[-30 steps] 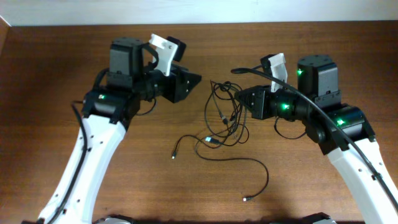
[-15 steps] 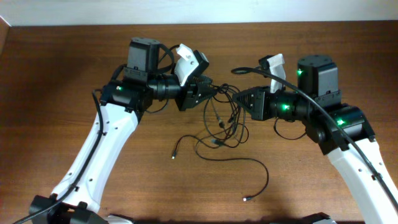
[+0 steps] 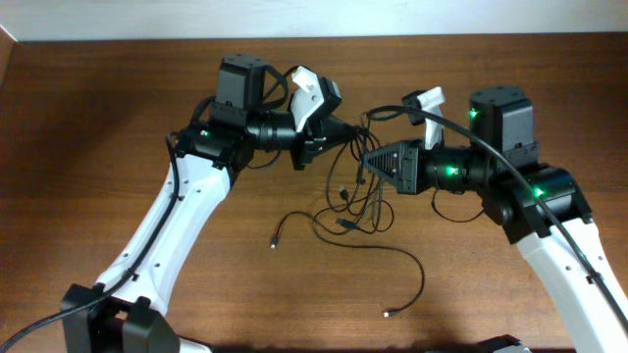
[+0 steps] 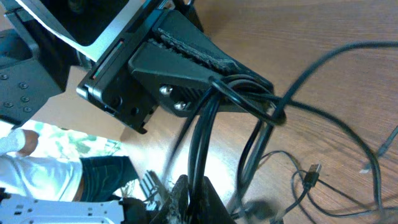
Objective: Untangle cables
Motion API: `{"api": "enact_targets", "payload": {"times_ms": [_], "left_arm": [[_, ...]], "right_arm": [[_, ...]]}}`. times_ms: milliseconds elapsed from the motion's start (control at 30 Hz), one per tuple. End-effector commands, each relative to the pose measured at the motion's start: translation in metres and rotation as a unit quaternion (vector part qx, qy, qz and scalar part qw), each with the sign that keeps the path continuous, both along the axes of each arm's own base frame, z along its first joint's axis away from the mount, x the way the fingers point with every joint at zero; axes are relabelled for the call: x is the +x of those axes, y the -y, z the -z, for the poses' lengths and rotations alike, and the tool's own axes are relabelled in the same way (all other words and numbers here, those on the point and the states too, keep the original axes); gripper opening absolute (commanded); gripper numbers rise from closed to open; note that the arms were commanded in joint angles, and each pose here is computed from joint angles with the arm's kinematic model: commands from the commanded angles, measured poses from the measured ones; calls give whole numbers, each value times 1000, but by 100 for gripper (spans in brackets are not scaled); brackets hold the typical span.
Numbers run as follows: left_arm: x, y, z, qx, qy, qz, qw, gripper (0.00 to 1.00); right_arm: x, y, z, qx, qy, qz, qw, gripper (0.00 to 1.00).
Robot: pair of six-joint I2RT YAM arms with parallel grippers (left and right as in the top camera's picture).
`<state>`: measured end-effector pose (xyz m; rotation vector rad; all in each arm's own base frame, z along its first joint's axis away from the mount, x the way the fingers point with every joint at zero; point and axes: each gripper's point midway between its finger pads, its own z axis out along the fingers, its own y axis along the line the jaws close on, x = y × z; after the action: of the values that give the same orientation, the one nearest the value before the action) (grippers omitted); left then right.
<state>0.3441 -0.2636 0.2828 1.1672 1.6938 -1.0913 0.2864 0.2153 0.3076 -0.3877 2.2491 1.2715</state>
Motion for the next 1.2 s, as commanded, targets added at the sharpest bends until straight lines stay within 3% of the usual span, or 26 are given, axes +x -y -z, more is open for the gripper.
{"api": "enact_targets", "payload": {"times_ms": [0, 133, 400, 433, 500, 633, 700, 833, 1033, 1100, 1167], "left_arm": [[-7, 3, -2, -15, -8, 22, 1000, 0], [2, -15, 3, -9, -27, -3, 1000, 0], [-6, -56, -12, -77, -97, 12, 992, 0], [-5, -57, -11, -75, -99, 8, 992, 0], [0, -59, -5, -60, -100, -8, 993, 0], [6, -62, 13, -18, -114, -47, 992, 0], [11, -57, 36, 37, -129, -82, 988, 0], [23, -42, 118, 183, -190, -193, 945, 0], [23, -20, 237, 251, -316, -246, 881, 0], [20, -20, 272, 261, -360, -260, 857, 0], [20, -12, 286, 246, -387, -252, 852, 0]], "right_arm": [[1, 1, 2, -11, 3, 6, 1000, 4], [18, 39, 42, -125, -27, 116, 985, 4], [31, 55, 67, -178, -46, 156, 971, 4], [32, 55, 67, -177, -45, 156, 971, 11], [34, 53, 61, -171, -36, 155, 972, 34], [33, 44, 34, -135, -4, 141, 981, 49], [29, 35, 28, -112, 0, 120, 986, 51], [28, 36, 34, -118, -13, 119, 986, 51], [28, 45, 75, -154, -109, 151, 970, 52], [33, 57, 85, -173, -131, 196, 956, 60], [41, 74, 95, -198, -148, 255, 935, 73]]}}
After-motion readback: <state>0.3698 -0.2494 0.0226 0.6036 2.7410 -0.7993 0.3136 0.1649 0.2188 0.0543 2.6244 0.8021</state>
